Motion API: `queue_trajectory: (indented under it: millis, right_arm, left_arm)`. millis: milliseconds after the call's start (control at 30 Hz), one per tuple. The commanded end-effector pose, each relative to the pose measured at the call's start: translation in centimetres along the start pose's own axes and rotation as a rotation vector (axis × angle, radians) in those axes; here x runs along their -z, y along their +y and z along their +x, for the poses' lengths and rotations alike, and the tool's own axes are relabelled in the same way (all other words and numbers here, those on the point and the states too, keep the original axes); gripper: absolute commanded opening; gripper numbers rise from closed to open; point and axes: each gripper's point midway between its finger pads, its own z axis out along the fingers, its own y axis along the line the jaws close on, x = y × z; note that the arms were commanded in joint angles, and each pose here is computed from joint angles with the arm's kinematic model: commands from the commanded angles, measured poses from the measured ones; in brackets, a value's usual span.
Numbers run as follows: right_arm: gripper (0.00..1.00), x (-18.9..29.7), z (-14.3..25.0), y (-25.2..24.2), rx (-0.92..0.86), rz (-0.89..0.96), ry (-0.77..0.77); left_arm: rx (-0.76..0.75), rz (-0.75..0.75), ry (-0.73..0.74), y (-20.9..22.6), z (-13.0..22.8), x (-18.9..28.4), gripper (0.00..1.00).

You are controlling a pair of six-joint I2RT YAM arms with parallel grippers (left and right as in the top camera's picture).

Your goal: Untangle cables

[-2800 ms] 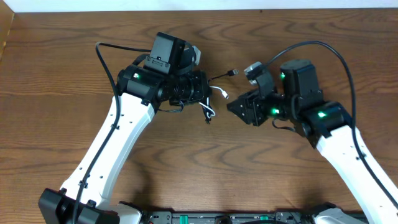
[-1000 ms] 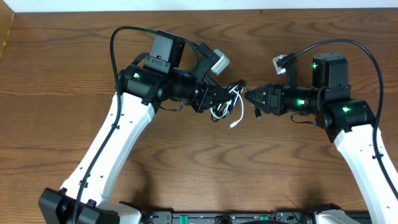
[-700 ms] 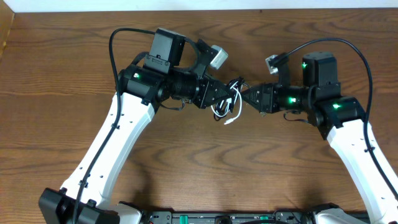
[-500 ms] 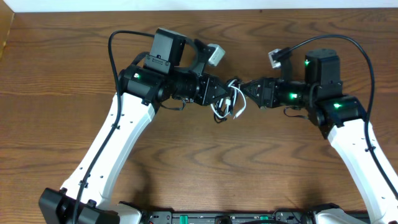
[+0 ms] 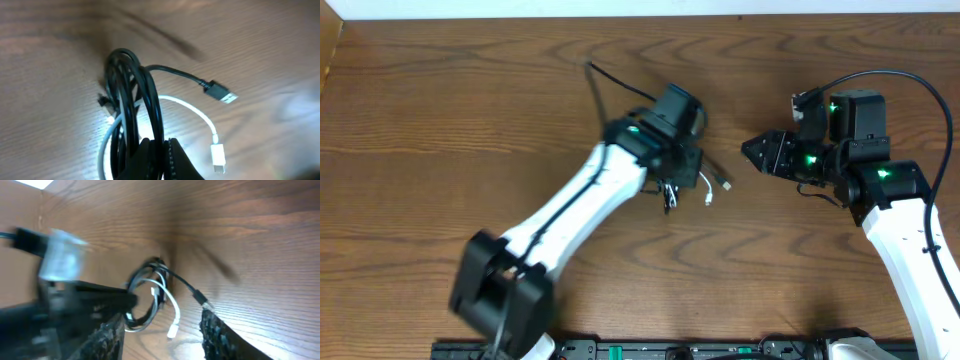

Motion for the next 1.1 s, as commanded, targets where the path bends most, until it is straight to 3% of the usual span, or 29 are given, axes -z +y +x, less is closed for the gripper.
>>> queue_trajectory:
  millis: [0,67,133,500,700,1067]
  right_arm:
    - [0.48,0.6,-0.6,-0.2,0.001,0.026,-0.031]
    - [0.49,0.5,-0.6,-0.3,0.0,0.029,-0.031]
    - [0.5,0.5,-0.7,-0.5,-0.002,0.041,-0.035]
    - [0.52,-0.3,-0.4,-1.6,-0.048,0.079,-0.01]
    - [0.53,0.1,-1.1,-2.8,-0.08,0.099,-0.029]
    - [0.55,1.7,-1.8,-5.5,-0.136,0.104,-0.034]
  left_arm:
    - [-0.007,-0.09,0.009,0.9,0.5,-1.4,0.25]
    - [-0.011,-0.089,0.011,0.8,0.6,-1.5,0.34]
    - [-0.013,-0.085,0.005,0.6,0.5,-1.1,0.36]
    - [-0.042,-0.054,0.011,-0.5,1.1,0.8,0.38]
    - [-0.043,-0.013,0.081,-1.2,2.5,-0.8,0.38]
    - [-0.17,0.183,0.032,-7.6,2.2,0.7,0.39]
